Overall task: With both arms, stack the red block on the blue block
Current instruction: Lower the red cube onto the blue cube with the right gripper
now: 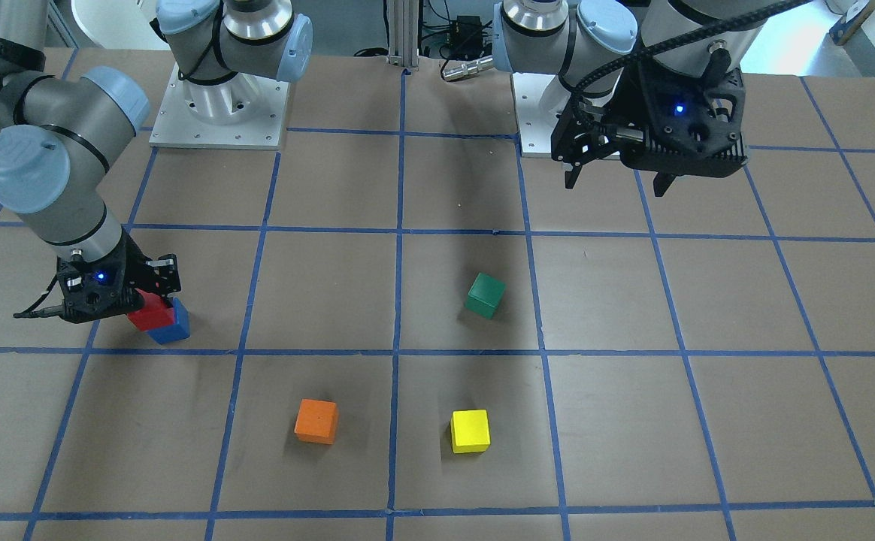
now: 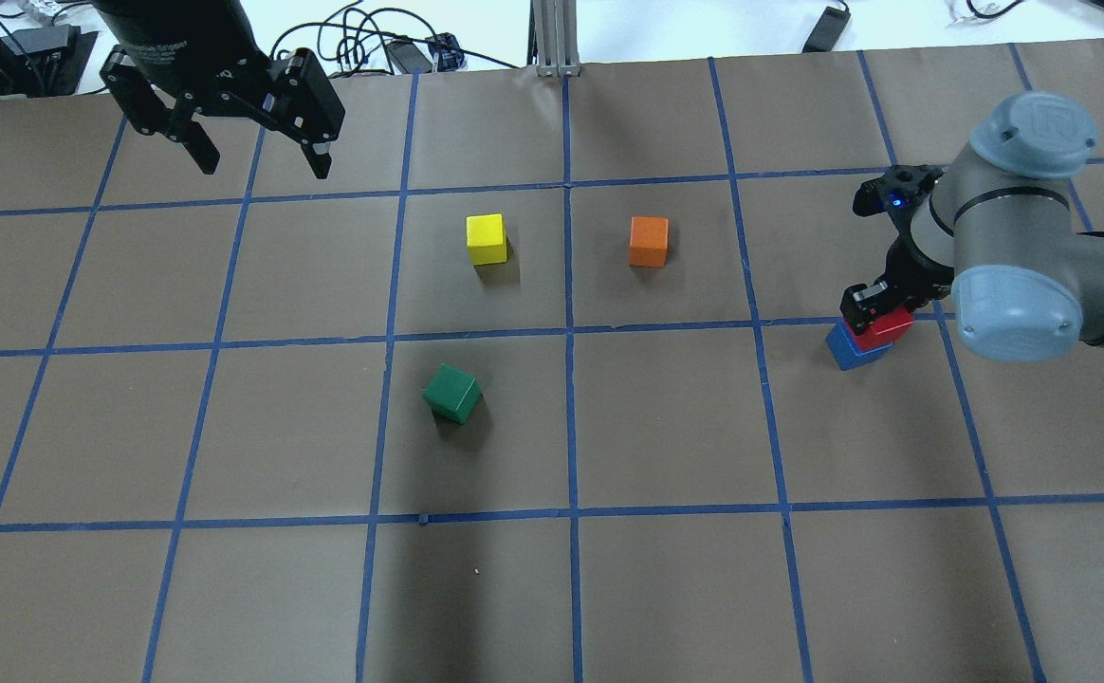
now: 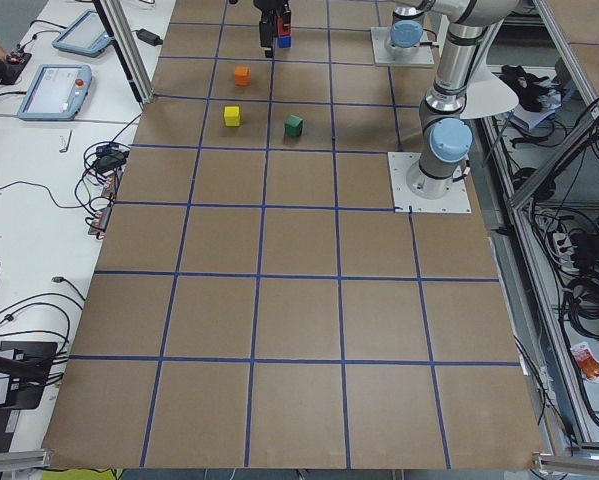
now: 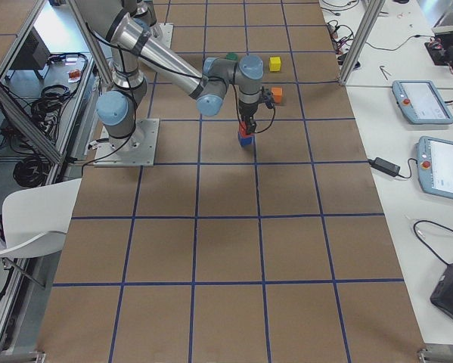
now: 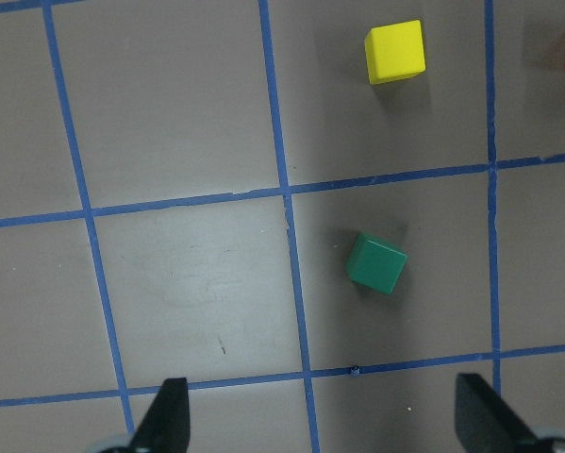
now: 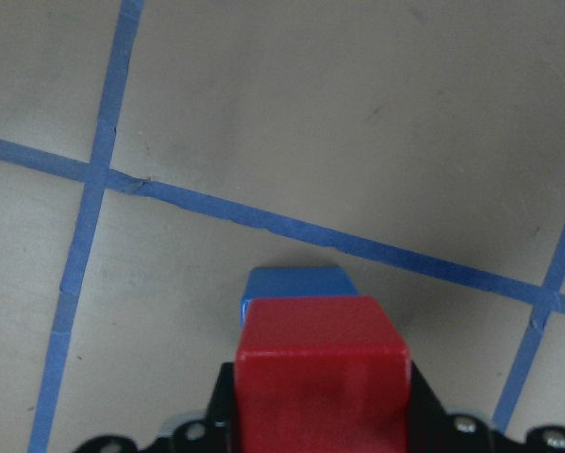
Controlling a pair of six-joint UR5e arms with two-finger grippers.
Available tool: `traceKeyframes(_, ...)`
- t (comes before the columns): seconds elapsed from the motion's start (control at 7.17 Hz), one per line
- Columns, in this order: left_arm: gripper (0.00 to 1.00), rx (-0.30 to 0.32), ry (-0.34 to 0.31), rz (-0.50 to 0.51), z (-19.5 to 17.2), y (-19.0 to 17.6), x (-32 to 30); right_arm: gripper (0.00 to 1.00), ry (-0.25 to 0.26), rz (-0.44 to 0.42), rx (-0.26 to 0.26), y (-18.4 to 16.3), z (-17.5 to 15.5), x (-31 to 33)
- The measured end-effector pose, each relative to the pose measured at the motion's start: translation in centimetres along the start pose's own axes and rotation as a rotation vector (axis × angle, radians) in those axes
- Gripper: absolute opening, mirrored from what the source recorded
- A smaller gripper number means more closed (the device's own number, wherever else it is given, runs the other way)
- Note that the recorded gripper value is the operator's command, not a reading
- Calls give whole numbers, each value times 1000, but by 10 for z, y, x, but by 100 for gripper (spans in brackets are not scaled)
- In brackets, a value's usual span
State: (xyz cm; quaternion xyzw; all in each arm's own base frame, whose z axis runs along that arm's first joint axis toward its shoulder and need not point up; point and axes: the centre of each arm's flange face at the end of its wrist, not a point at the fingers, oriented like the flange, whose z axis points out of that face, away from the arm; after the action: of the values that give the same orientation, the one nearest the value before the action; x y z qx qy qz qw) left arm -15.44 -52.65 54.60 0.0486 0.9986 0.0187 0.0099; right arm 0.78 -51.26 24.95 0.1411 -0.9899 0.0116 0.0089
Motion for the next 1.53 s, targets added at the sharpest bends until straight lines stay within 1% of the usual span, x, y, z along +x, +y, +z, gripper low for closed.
traceKeyframes(0.28, 100, 0, 1, 0, 0, 0, 0, 0, 5, 0, 10, -3, 2, 1)
traceKeyframes(0.42, 100, 1, 1, 0, 0, 0, 0, 2, 6, 2, 13, -3, 3, 2)
traceKeyframes(0.56, 100, 1, 1, 0, 0, 0, 0, 50, 8, 5, 14, -3, 3, 2)
traceKeyframes(0.7, 100, 0, 1, 0, 0, 0, 0, 53, 9, 7, 13, -3, 4, 2)
traceKeyframes(1.12, 100, 1, 1, 0, -1, 1, 0, 52, 4, 12, 1, -2, 7, 2)
traceKeyframes(1.26, 100, 2, 1, 0, -1, 2, 0, 56, 3, 13, -4, -2, 8, 2)
traceKeyframes(1.53, 100, 3, 0, 0, -2, 2, 0, 81, 3, 18, -8, -1, 8, 2)
